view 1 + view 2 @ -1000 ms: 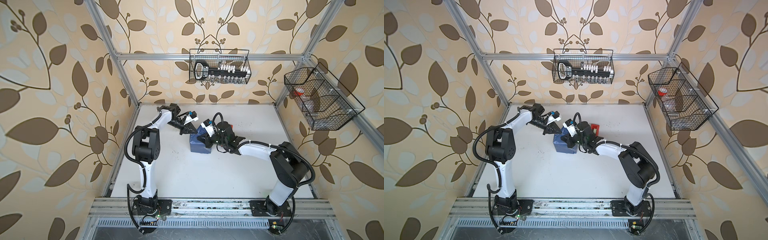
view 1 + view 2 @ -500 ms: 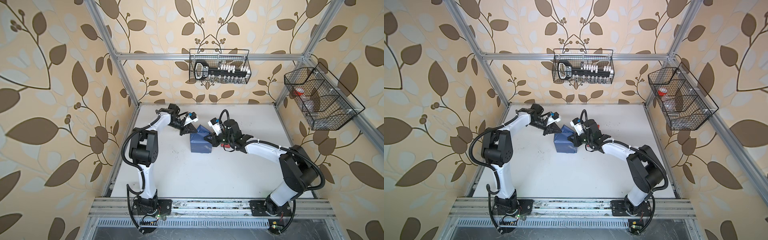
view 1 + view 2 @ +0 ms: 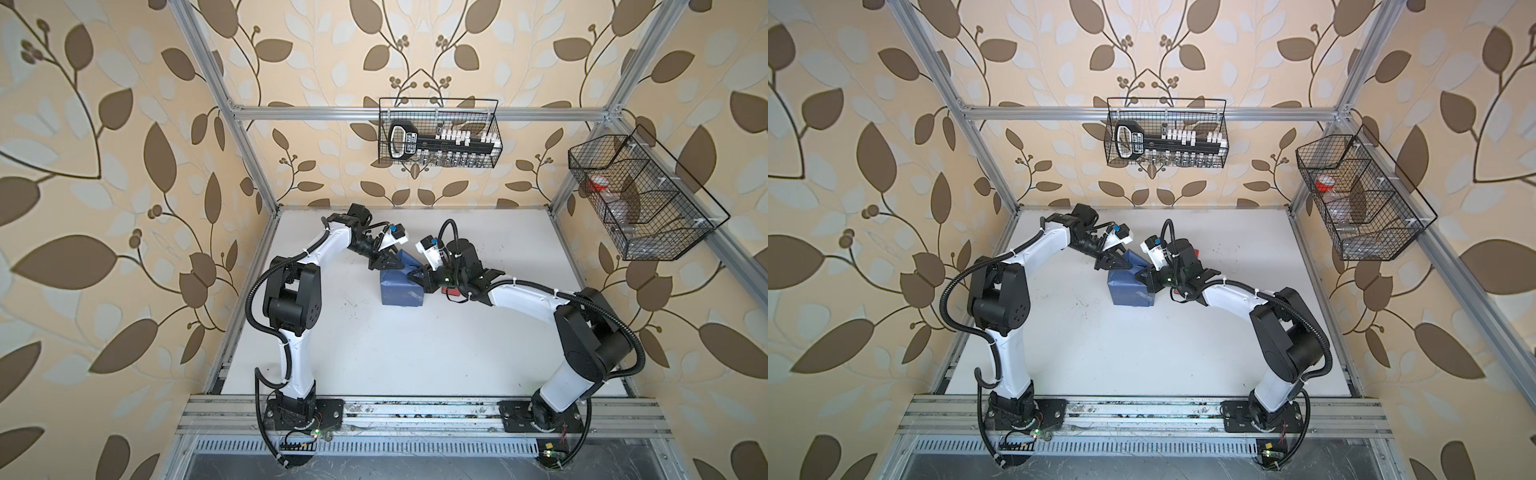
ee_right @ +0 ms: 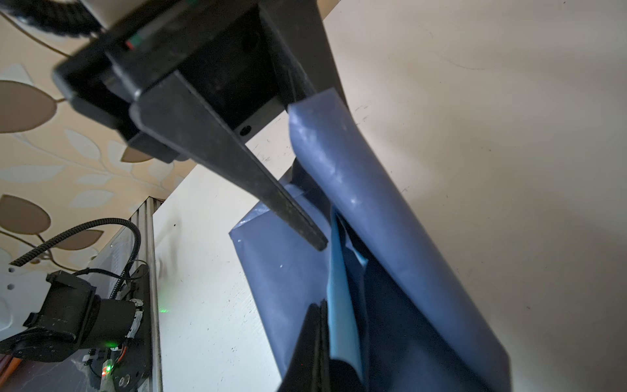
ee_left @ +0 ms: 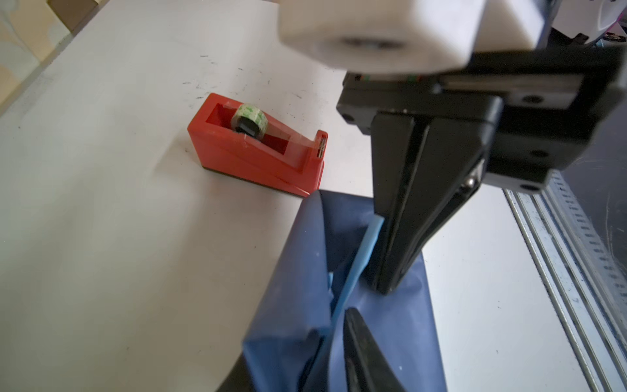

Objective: Wrap a gift box in wrapping paper
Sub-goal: Fold the wrapping paper for the gift box.

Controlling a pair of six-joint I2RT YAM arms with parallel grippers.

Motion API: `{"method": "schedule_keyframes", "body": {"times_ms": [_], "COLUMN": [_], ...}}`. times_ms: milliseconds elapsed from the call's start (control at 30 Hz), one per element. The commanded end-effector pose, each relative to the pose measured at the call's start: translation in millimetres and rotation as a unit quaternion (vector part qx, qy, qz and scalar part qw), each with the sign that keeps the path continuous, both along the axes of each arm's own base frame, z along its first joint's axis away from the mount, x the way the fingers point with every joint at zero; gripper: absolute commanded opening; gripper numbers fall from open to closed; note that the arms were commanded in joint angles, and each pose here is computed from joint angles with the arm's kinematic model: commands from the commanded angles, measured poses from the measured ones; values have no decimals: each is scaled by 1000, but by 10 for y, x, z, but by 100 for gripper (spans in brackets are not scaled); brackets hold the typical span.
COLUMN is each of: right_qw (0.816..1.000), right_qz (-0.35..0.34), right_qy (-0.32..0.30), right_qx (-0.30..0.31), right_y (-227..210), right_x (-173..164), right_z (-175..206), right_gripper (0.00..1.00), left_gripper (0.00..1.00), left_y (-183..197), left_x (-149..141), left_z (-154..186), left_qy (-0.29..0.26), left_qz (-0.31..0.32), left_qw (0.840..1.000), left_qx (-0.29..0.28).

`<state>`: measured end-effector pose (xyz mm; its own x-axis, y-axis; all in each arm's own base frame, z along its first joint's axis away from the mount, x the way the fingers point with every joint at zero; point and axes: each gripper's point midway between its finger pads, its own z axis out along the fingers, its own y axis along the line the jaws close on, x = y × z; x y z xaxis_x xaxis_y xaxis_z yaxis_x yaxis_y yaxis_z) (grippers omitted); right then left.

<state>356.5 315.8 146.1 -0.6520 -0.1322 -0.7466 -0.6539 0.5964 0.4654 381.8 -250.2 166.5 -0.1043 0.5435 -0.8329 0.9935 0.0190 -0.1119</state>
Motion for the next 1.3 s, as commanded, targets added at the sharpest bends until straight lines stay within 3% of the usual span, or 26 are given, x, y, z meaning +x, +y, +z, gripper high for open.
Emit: {"method": "schedule_keyframes", "body": {"times_ms": [0,167,267,667,933,1000,1100,1267], "right_qw": [997,998,998,999,998,997,996,995], "right_qz": [-2,-1,1,2,-46,-48,-58,-64], "right_qy": [55,55,56,43,52,57,66,75], "right_qx": [-48,-39,-36,34,13,15,-2,-19], "right_y": [-125,-124,-113,-89,-265,-248,-286,-348], "right_x": [-126,-110,-94,-43,162,179,197,144], "right_z": [-463,-421,-407,70,-111,-145,-286,-445], "right_gripper": [6,6,6,9,9,8,8,8], "left_gripper": [27,3,0,0,1,4,18,22], "left_y": [-73,-56,-36,29,18,17,5,-7], "left_x": [-90,-217,-328,-372,-331,-337,-370,-483], "left_z": [206,255,237,-63,-47,-33,14,292], "left_qy": [-6,-1,3,-8,-14,-13,-15,-26], "left_qz": [-9,-18,-23,-24,-20,-20,-26,-37], "left_qw": [1000,1000,1000,999,999,999,999,999], "left_qx": [-9,-1,1,37,35,34,27,10]}}
